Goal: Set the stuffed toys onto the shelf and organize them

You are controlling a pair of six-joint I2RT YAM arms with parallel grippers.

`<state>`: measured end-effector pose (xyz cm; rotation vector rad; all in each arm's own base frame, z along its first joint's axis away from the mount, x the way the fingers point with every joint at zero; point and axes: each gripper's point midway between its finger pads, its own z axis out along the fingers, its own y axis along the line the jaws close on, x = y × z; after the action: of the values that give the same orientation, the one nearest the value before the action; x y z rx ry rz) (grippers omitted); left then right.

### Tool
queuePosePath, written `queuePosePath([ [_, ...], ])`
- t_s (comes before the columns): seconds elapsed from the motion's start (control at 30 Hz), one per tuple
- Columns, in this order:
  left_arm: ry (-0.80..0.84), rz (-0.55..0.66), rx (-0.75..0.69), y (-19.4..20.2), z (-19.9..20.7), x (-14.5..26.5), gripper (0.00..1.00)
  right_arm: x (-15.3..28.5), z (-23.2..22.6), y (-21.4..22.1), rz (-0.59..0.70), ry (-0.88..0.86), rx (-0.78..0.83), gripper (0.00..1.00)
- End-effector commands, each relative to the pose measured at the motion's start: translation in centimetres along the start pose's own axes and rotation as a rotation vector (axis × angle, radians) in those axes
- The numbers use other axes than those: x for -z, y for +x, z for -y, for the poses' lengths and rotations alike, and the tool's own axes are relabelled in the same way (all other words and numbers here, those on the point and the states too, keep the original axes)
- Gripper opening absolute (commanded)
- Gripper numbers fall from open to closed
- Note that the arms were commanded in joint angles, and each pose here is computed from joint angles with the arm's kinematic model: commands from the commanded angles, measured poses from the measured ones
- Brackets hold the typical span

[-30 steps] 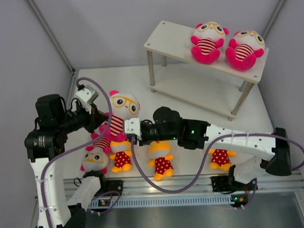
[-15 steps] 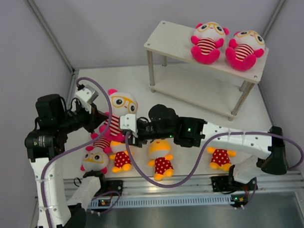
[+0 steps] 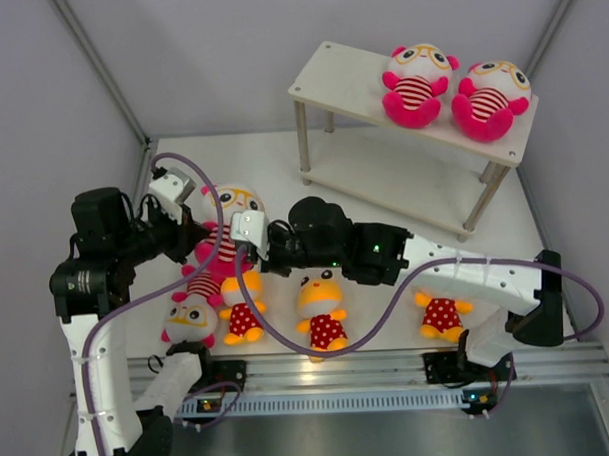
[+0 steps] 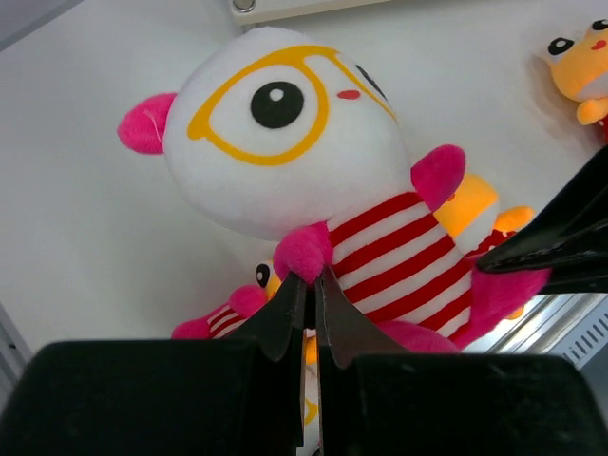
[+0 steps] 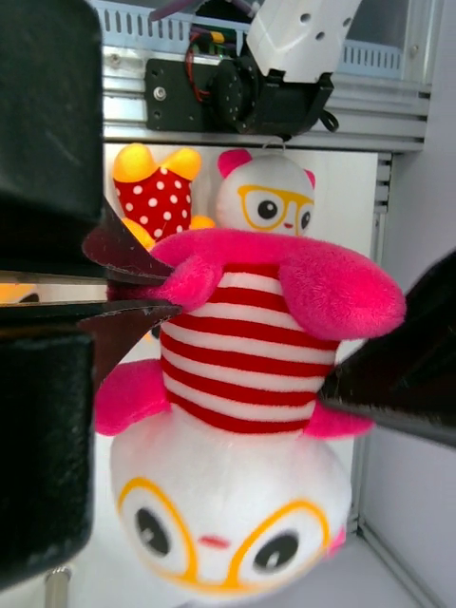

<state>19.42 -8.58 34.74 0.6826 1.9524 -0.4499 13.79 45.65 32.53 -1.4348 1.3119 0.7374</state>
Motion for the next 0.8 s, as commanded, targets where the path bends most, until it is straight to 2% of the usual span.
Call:
queuePosePath([
  [0.0, -0.099, -0.019, 0.026, -0.1, -2.0, 0.0, 0.00, 3.6, 4.2, -5.2, 0.082, 0.140, 0.037, 0.00],
  [0.03, -0.116, -0.028, 0.034, -0.1, -2.3, 0.0, 0.01, 4.3, 5.0, -6.2, 0.093, 0.164, 0.047, 0.00],
  [0.1, -0.156, -0.032, 0.047, -0.1, -3.0, 0.2, 0.14, 5.1, 6.4, -5.7, 0.055, 0.182, 0.052, 0.00],
  [0.13, -0.169, -0.032, 0.049, -0.2, -3.2, 0.3, 0.24, 5.5, 7.0, -6.5, 0.068, 0.184, 0.055, 0.00],
  [0.17, -0.181, -0.035, 0.062, -0.3, -3.3, 0.4, 0.49, 5.8, 7.6, -6.7, 0.068, 0.184, 0.058, 0.00],
  [0.2, -0.196, -0.035, 0.068, -0.3, -3.5, 0.5, 0.59, 6.2, 8.9, -6.0, 0.043, 0.198, 0.052, 0.00],
  [0.23, -0.227, -0.031, 0.073, -0.5, -3.9, 0.9, 0.66, 6.6, 9.5, -6.9, 0.062, 0.199, 0.055, 0.00],
  [0.3, -0.264, -0.028, 0.069, -0.7, -4.3, 1.3, 0.74, 7.5, 11.5, -6.7, 0.053, 0.226, 0.060, 0.00],
  [0.5, -0.403, -0.049, 0.035, 0.1, -5.8, 3.1, 0.77, 9.5, 16.4, -8.2, 0.075, 0.272, 0.136, 0.00],
  [0.6, -0.439, -0.082, 0.039, 1.2, -6.4, 3.2, 0.77, 10.9, 20.3, -10.3, 0.096, 0.358, 0.284, 0.00],
  [0.77, -0.438, -0.083, 0.021, 2.2, -5.9, 3.5, 0.77, 14.5, 25.6, -14.6, 0.233, 0.465, 0.486, 0.00],
])
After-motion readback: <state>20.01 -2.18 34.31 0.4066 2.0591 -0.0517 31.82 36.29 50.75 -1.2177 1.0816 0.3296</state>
